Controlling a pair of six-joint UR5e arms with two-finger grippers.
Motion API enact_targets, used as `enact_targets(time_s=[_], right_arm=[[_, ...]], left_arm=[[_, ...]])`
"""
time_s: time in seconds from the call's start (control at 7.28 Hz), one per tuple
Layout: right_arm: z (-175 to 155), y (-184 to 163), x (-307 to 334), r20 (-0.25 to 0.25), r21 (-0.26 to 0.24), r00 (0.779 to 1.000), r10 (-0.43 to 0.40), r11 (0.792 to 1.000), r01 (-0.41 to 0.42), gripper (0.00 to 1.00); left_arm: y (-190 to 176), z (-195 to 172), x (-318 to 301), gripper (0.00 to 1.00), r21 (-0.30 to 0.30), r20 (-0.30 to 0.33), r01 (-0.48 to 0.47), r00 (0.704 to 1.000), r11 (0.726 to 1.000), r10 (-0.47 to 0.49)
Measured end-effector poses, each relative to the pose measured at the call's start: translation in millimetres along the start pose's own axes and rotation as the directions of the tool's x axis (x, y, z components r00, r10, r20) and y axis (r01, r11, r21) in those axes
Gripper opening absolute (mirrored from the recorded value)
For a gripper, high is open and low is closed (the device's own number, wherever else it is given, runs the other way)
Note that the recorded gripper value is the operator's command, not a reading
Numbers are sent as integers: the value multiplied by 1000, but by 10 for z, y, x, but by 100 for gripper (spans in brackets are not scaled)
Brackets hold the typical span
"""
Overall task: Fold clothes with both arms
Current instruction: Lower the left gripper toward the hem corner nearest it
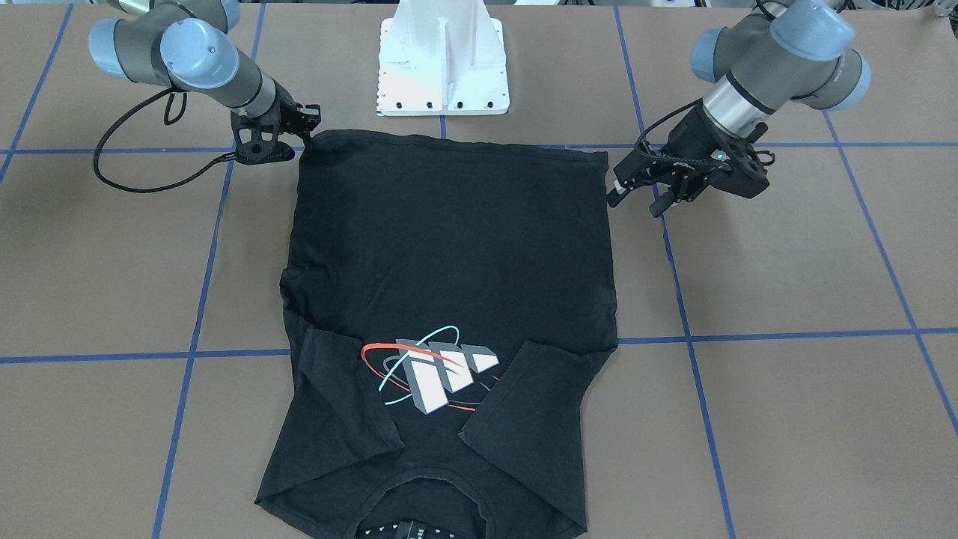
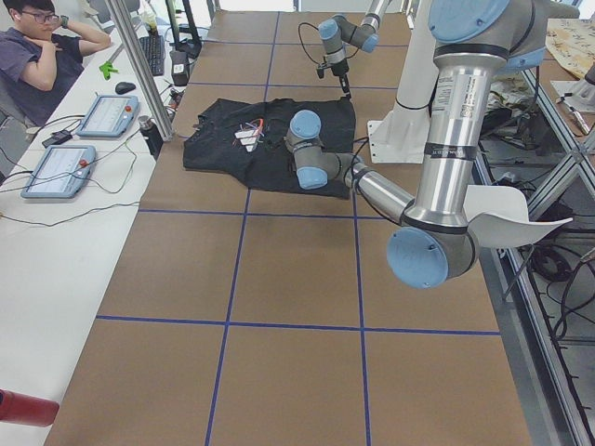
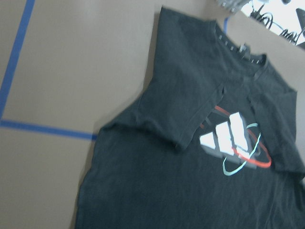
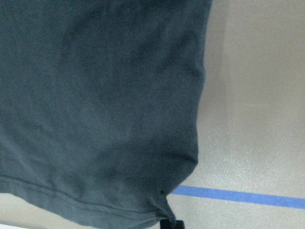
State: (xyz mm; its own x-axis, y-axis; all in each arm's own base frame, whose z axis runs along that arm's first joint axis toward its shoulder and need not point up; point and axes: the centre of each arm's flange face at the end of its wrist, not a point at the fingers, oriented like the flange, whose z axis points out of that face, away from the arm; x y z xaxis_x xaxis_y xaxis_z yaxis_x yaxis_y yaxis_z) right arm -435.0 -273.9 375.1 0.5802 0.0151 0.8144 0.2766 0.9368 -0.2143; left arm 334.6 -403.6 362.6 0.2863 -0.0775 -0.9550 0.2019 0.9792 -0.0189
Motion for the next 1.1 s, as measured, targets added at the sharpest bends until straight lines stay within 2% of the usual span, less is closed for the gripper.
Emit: enact_targets(time_s=[0.27,0.69,0.82,0.96,1.1], right_arm=[[-195,22,-56,38,-4,999,-6,1000,6,0],[-452,-12,-73,86,-21,996,-1,1000,3,0],[-508,-26,-70,95,-21,995,1,1000,1,0],[-568,-45,-59,104,-21,995,5,1000,-3,0],[-635,-74,-39,113,-23,994,12,1000,-9,0]], left_arm=[[473,236,-253,99,-80,56,-4,998,997,8],[1043,442,-490,99,-160,116,-5,993,987,23],[1171,491,-513,96,-179,126,3,992,984,20],[1276,538,-511,87,-195,132,13,991,981,13],[1363,582,-495,83,-209,136,28,991,977,1]])
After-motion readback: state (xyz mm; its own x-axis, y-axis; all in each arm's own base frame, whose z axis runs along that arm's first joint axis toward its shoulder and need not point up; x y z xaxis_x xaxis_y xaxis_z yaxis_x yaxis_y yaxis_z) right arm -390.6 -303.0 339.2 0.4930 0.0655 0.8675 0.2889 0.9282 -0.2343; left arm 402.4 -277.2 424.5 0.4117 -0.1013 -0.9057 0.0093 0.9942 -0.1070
